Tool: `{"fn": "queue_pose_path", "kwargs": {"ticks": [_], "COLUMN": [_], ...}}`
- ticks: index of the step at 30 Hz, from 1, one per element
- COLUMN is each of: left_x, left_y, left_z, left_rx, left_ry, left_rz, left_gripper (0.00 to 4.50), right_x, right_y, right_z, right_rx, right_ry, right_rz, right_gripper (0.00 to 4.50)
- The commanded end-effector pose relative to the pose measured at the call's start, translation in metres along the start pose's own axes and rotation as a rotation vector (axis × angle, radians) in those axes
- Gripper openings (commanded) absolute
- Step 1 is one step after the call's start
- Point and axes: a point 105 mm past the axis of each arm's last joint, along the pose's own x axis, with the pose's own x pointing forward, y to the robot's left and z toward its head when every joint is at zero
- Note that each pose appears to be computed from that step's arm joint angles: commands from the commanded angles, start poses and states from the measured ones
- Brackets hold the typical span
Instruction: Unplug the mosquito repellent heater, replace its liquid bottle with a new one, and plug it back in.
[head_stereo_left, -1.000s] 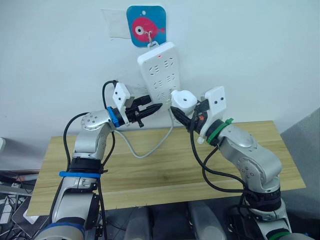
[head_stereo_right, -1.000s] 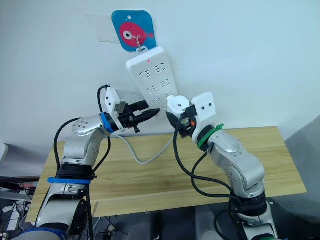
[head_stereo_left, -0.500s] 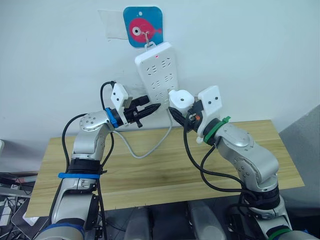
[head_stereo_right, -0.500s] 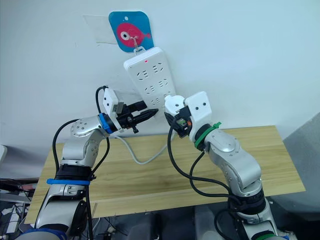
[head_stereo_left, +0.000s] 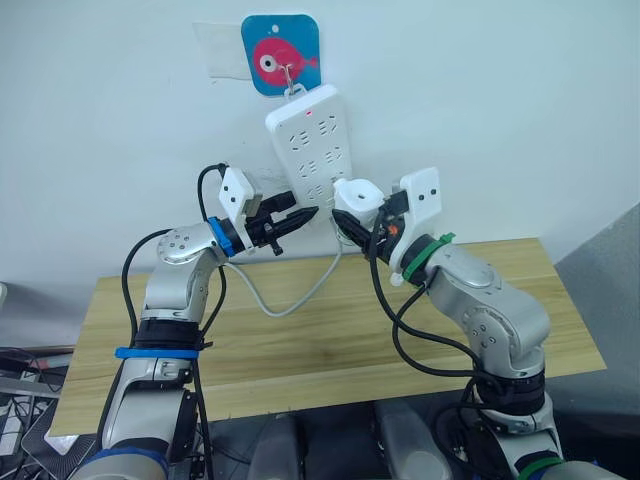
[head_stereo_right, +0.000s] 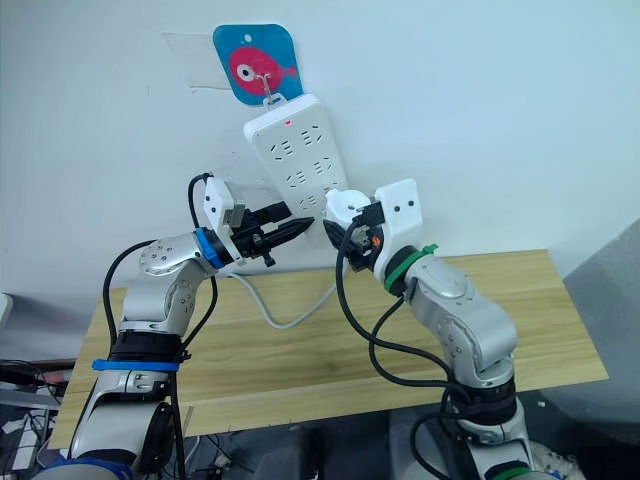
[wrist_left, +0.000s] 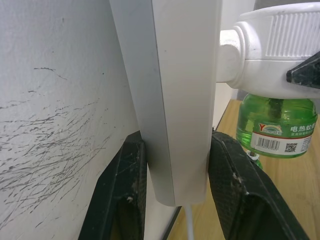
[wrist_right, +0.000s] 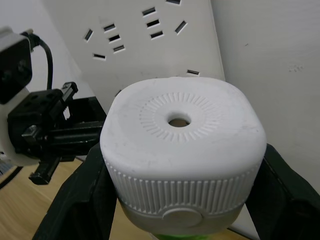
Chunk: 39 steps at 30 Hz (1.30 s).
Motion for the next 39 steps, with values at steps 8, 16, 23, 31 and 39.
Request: {"fn": "queue_pose_path", "kwargs": {"ticks": [8,16,23,31,39], "left_x": [0.013,0.014,0.012,0.011,0.011], "left_y": [-0.018,-0.019,-0.017,-0.018,-0.018], "left_z": [0.017,0.017,0.017,0.016,0.015], "left_rx": [0.061,0.057,0.060,0.059,0.057], "left_ry": [-0.044,-0.041,-0.037,-0.034,-0.034], "left_rz": [-0.077,-0.079,-0.073,-0.068,-0.066], "left_gripper": [1.36,1.36,1.36,1.36,1.36], "right_x": [0.003,0.009,0.010,0.012,0.013], "right_y": [0.007,0.011,0.015,0.012,0.019], "right_z": [0.018,0.016,0.013,0.017,0.012], "right_rx": [-0.178,-0.125,-0.126,-0.130,-0.192], "right_ry": [-0.082,-0.091,-0.077,-0.092,-0.073], "right_rz": [0.017,0.012,0.029,0.020,0.055], "right_gripper": [2.98,2.98,2.98,2.98,2.98]}}
